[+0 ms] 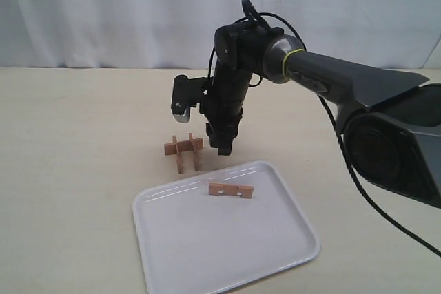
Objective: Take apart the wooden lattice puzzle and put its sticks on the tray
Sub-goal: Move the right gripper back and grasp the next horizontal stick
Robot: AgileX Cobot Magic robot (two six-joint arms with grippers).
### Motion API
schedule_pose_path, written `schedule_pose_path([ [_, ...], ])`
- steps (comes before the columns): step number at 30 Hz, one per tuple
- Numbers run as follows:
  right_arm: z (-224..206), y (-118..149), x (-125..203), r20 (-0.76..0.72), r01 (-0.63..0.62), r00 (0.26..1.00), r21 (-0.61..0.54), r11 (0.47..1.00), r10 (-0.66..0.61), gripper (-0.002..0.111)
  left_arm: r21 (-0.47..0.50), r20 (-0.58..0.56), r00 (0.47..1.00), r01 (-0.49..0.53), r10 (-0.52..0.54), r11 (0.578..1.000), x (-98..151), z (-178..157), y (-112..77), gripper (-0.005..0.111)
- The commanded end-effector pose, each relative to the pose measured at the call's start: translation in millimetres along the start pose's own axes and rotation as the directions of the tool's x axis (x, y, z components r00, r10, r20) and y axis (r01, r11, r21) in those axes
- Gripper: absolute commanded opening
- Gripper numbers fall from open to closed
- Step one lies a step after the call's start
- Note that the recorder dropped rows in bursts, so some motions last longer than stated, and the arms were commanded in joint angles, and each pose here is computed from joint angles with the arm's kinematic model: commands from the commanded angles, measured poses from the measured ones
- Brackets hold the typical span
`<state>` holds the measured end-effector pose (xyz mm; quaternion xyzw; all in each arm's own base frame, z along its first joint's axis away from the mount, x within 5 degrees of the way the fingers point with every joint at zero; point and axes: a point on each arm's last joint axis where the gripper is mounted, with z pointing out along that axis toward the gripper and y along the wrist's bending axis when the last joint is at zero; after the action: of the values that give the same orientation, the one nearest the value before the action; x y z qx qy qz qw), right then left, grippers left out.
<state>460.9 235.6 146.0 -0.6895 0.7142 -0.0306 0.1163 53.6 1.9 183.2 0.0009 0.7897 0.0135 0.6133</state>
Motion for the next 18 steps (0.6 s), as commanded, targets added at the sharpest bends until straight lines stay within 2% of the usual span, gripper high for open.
schedule_pose_path([
  [1, -1.6, -6.4, -3.2, 0.043, 0.018, 0.999, 0.058, 0.998, -0.021, 0.038, 0.006, 0.013, 1.0, 0.001, -0.002, 1.0, -0.8, 0.1, -0.4, 0.0],
  [18, 11.9, 2.1, -5.6, 0.101, 0.026, 0.995, 0.019, 0.999, -0.028, 0.038, 0.006, 0.013, 1.0, 0.001, -0.002, 1.0, -0.8, 0.1, -0.4, 0.0],
])
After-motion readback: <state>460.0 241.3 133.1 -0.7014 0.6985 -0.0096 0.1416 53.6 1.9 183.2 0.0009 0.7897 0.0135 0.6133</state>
